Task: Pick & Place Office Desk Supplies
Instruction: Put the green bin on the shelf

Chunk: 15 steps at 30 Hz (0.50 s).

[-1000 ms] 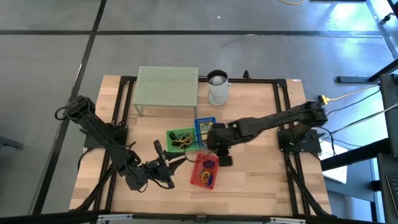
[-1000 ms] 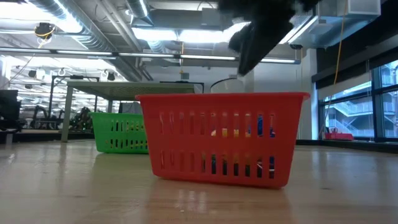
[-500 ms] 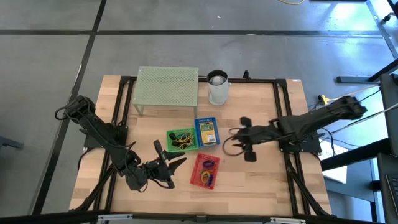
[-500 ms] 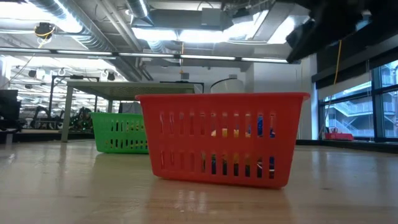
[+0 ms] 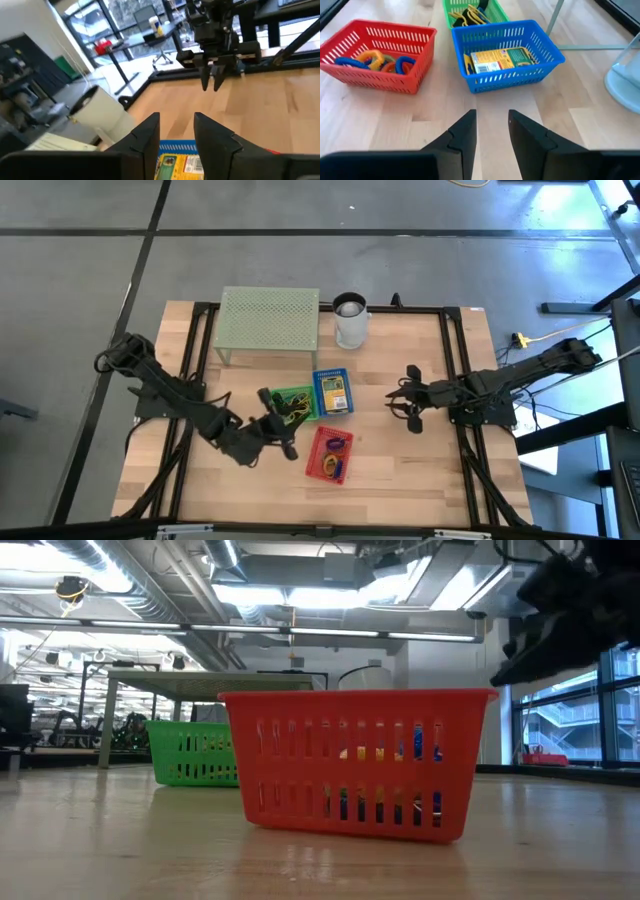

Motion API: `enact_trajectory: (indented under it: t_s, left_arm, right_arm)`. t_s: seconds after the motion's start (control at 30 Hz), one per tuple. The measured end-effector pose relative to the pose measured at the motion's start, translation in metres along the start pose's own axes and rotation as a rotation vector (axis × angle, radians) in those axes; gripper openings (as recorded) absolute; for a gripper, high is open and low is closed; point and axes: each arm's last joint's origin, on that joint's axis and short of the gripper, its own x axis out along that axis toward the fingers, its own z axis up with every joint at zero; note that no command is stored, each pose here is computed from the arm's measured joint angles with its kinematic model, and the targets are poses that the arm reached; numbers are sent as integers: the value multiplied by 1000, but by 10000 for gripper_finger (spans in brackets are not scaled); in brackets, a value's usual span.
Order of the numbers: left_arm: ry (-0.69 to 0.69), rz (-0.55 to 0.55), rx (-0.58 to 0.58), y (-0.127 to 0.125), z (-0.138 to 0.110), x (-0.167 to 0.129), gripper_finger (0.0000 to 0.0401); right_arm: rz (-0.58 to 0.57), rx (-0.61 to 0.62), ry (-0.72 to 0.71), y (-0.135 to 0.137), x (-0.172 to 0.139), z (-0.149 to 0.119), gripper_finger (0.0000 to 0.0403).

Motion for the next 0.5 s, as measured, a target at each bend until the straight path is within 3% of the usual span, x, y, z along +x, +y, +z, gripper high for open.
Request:
enact_trajectory:
  t_s: [0.13, 0.3, 0.37, 0.5]
  left_arm:
    - [65, -98, 27, 4, -9, 13, 130]
    - [263, -365, 192, 8, -33, 23, 140]
    - [376, -461, 225, 12, -44, 25, 141]
    - [601, -547, 191, 24, -61, 29, 141]
  right_arm:
    - [3, 6, -19, -3, 3, -20, 114]
    - [-17, 49, 7, -6, 7, -42, 114]
    - [-79, 102, 7, -8, 8, -47, 113]
    - [-232, 223, -5, -13, 8, -52, 113]
